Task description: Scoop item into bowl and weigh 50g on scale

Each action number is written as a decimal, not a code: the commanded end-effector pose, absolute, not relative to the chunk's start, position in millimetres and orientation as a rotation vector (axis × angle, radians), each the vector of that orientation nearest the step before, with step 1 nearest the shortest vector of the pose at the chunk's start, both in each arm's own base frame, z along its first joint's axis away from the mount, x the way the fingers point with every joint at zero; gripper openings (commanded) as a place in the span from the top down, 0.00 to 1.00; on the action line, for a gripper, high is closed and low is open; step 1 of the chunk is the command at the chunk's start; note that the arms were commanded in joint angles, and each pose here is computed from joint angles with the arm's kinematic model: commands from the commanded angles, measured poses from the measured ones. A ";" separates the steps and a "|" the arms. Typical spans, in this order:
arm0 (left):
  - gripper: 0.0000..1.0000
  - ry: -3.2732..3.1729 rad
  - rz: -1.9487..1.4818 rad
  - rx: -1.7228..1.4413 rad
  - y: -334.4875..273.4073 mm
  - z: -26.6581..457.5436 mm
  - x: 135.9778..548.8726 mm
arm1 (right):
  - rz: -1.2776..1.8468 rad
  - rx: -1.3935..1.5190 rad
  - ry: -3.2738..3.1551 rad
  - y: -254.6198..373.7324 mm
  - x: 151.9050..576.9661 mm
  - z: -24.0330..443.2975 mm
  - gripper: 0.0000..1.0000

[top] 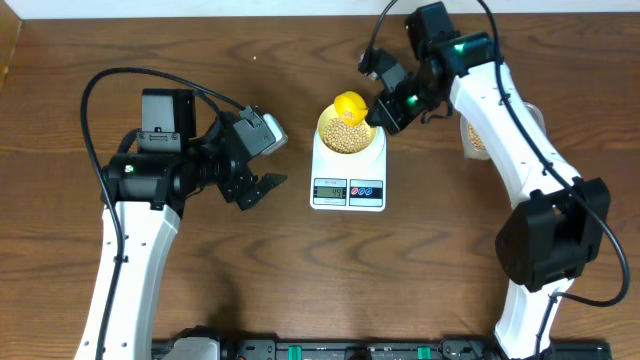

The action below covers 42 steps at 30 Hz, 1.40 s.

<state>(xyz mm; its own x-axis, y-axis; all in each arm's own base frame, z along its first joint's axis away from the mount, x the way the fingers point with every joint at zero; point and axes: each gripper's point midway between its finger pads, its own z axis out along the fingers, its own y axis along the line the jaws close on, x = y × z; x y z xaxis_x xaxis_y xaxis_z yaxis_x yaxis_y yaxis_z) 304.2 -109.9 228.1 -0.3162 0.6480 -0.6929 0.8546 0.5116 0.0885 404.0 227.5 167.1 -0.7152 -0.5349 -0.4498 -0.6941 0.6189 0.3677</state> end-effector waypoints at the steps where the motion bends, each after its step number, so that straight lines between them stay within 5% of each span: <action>1: 0.08 2.085 -0.415 1.210 -110.4 224.1 303.4 | 0.920 -0.916 2.482 225.6 404.5 196.0 0.99; 14: 0.08 2.085 -0.415 1.210 -110.4 224.1 303.4 | 0.960 -0.845 2.469 208.0 414.2 200.9 0.99; 42: 0.08 2.085 -0.415 1.210 -110.4 224.1 303.4 | 0.396 -1.038 2.554 227.5 409.9 168.2 0.99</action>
<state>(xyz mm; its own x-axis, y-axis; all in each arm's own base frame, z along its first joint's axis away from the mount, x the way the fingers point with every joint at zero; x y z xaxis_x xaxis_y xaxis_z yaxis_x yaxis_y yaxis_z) 304.3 -109.7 228.1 -0.3161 0.6479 -0.6930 0.8544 0.5120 0.0888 407.6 229.8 151.7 -0.6799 -0.6202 -0.3912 -0.7133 0.6831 0.1567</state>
